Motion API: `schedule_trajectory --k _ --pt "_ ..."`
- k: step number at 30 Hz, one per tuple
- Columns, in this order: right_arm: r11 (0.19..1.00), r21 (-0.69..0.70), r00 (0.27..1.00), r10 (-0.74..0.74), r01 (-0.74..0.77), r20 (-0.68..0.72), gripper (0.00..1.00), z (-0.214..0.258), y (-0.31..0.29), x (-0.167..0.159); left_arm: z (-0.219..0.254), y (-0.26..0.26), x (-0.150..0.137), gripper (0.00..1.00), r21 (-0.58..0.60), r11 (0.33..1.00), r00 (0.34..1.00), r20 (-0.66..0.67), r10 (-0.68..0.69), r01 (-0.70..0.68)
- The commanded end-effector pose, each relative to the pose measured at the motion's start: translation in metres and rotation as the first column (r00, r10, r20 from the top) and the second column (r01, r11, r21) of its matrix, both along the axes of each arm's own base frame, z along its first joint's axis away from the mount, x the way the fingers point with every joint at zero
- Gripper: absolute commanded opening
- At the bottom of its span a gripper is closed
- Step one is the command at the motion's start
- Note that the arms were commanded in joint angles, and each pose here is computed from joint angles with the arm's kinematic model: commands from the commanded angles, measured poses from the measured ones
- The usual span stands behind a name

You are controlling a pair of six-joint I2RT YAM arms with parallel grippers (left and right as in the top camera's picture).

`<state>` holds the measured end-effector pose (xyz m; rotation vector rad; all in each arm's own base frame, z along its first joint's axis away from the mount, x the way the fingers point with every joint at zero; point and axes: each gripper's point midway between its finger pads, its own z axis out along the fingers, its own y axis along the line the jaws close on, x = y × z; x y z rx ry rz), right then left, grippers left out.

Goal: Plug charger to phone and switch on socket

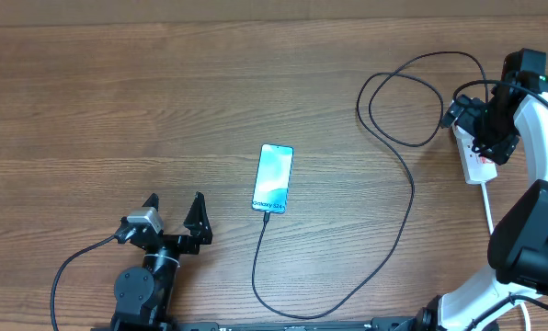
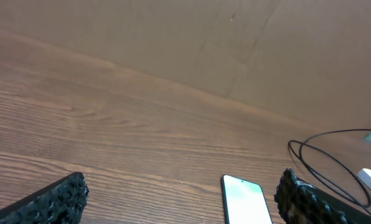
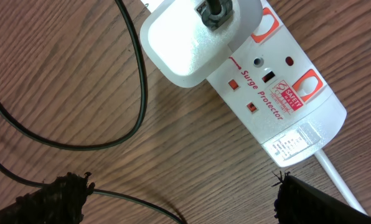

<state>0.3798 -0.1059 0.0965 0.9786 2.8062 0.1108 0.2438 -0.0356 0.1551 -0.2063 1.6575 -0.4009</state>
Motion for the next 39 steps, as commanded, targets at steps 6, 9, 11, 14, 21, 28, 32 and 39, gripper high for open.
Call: schedule_trajectory --k 6,9,11,14,21,28,32,39 --pt "1.0 -0.003 1.0 0.004 -0.004 0.024 1.0 0.007 -0.002 0.004 0.001 0.0 0.0 1.0 0.017 1.0 1.0 0.01 -0.005 0.004" --pt "1.0 -0.003 1.0 0.004 -0.004 0.024 1.0 0.007 -0.002 0.004 0.001 0.0 0.0 1.0 0.017 1.0 1.0 0.01 -0.005 0.004" --pt "1.0 -0.003 1.0 0.004 -0.004 0.024 1.0 0.007 -0.002 0.004 0.001 0.0 0.0 1.0 0.017 1.0 1.0 0.01 -0.005 0.004" --pt "1.0 -0.003 1.0 0.004 -0.004 0.024 1.0 0.007 -0.002 0.004 0.001 0.0 0.0 1.0 0.017 1.0 1.0 0.01 -0.005 0.004" --pt "1.0 -0.003 1.0 0.004 -0.004 0.024 1.0 0.007 -0.002 0.004 0.001 0.0 0.0 1.0 0.017 1.0 1.0 0.01 -0.005 0.004" --pt "1.0 -0.004 1.0 0.012 -0.012 0.028 1.0 0.008 0.001 0.005 0.001 0.0 0.0 1.0 0.017 1.0 1.0 0.01 -0.005 0.004" --pt "0.999 -0.016 0.997 0.043 -0.042 0.066 1.0 0.023 0.013 0.008 0.001 0.0 0.0 1.0 0.017 1.0 1.0 0.01 -0.005 0.004" --pt "0.984 -0.05 0.969 0.179 -0.172 0.172 1.0 0.065 0.066 0.014 0.001 0.0 0.0 1.0 0.017 1.0 1.0 0.01 -0.005 0.004"
